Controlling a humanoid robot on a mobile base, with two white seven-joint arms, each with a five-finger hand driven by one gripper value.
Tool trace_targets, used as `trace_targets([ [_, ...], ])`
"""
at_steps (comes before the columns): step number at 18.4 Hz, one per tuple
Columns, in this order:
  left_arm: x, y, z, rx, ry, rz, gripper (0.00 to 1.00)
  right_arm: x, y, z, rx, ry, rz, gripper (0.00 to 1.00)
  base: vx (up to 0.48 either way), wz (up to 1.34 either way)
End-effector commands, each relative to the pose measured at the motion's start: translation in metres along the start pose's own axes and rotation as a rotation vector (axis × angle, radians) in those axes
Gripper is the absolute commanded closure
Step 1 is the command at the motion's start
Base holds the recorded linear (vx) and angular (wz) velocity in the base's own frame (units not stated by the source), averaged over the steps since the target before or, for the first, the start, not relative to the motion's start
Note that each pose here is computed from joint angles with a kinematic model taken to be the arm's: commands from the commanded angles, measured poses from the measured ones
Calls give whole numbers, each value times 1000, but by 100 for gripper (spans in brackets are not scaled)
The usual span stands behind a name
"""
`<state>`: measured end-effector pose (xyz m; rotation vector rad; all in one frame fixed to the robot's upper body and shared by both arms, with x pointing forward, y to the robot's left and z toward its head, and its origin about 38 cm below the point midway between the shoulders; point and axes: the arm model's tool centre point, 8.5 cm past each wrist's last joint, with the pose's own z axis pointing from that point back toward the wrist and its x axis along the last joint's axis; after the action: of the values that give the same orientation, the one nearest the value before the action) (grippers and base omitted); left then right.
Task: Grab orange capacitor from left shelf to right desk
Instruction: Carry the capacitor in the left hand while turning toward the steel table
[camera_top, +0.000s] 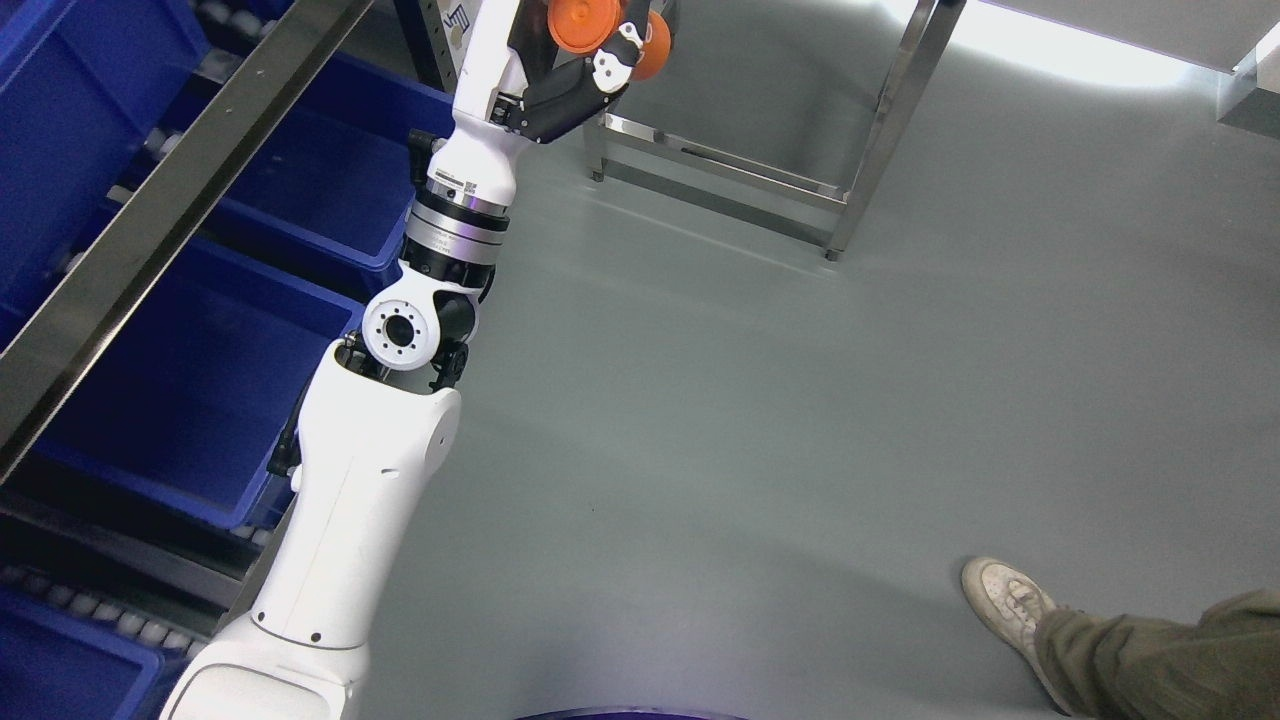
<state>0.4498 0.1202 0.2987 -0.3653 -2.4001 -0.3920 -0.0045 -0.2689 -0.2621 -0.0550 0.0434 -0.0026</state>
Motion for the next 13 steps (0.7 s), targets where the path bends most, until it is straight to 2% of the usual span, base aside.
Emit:
trace_targets([
  [1, 2, -9, 1, -43, 0, -2, 99, 13, -11, 0, -17, -36, -10, 0, 260, -198],
  [7, -8, -42, 12, -129, 43, 14, 99, 13, -11, 0, -17, -36, -10, 0, 323, -150],
  [13, -16, -49, 27, -159, 80, -23, 98, 13, -11, 0, -17, -36, -10, 0, 415, -163],
])
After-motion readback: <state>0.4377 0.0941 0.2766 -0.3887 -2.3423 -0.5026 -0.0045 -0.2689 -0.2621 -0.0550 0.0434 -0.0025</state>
